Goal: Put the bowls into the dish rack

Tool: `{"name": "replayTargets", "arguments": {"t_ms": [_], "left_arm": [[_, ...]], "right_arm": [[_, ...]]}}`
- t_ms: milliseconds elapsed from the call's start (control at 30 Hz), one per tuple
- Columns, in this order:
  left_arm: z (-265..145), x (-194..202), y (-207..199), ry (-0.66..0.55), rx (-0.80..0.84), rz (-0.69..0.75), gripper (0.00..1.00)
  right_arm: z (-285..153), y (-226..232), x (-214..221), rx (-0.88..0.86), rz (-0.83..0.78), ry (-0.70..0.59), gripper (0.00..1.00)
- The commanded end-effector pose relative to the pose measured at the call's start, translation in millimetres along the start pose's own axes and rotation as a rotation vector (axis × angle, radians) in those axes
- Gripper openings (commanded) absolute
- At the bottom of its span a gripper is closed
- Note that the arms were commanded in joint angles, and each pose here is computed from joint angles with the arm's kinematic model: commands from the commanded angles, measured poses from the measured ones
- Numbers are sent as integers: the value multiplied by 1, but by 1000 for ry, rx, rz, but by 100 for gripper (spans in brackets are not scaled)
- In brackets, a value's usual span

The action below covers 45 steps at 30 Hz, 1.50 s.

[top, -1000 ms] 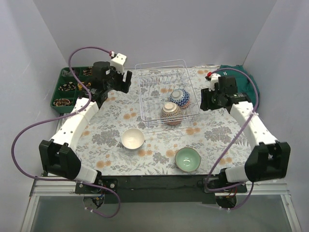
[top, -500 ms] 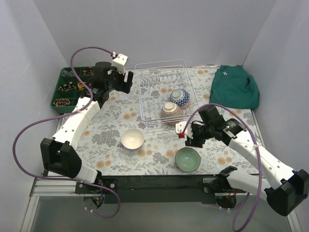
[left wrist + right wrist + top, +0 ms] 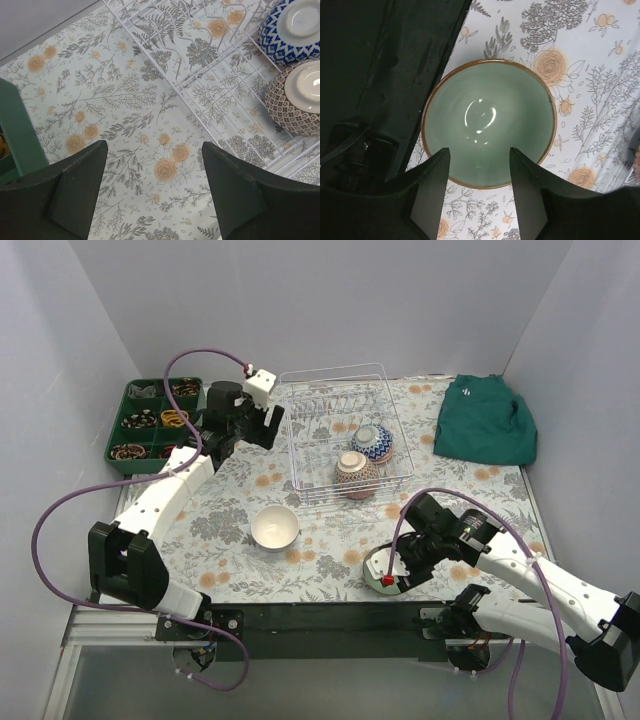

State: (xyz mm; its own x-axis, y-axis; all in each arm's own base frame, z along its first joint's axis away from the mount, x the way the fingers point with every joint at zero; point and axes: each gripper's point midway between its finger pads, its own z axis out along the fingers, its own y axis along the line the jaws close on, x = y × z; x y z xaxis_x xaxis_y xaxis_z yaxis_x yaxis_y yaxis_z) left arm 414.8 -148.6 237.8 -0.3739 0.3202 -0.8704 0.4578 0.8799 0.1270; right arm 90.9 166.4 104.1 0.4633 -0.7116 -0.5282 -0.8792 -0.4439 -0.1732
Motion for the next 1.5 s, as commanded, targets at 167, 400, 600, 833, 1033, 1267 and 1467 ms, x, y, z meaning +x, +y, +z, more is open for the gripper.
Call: {"name": "replayTargets", "arguments": {"t_ms": [167, 400, 600, 833, 1033, 1267, 1467], "left_arm": [[-2, -12, -11, -13, 14, 3, 77], [3, 0, -17, 1, 29, -31, 76], [-2, -1, -18, -5, 30, -31, 77], [-12, -15, -20, -39, 64, -15, 77], [-26, -41, -20, -108, 81, 18, 77], [-10, -52, 11, -147, -94, -71, 76], [2, -57, 22, -144, -127, -199, 76]], "right_arm": [[-8, 33, 5, -139, -133, 15, 59], [7, 33, 26, -142, -157, 78, 59], [26, 23, 35, -110, -162, 80, 46], [-42, -31, -30, 73, -155, 4, 1], [-91, -89, -93, 162, 13, -81, 1], [-118, -202, -148, 278, 398, -372, 1], [-145, -308, -141, 236, 732, -689, 1]]}}
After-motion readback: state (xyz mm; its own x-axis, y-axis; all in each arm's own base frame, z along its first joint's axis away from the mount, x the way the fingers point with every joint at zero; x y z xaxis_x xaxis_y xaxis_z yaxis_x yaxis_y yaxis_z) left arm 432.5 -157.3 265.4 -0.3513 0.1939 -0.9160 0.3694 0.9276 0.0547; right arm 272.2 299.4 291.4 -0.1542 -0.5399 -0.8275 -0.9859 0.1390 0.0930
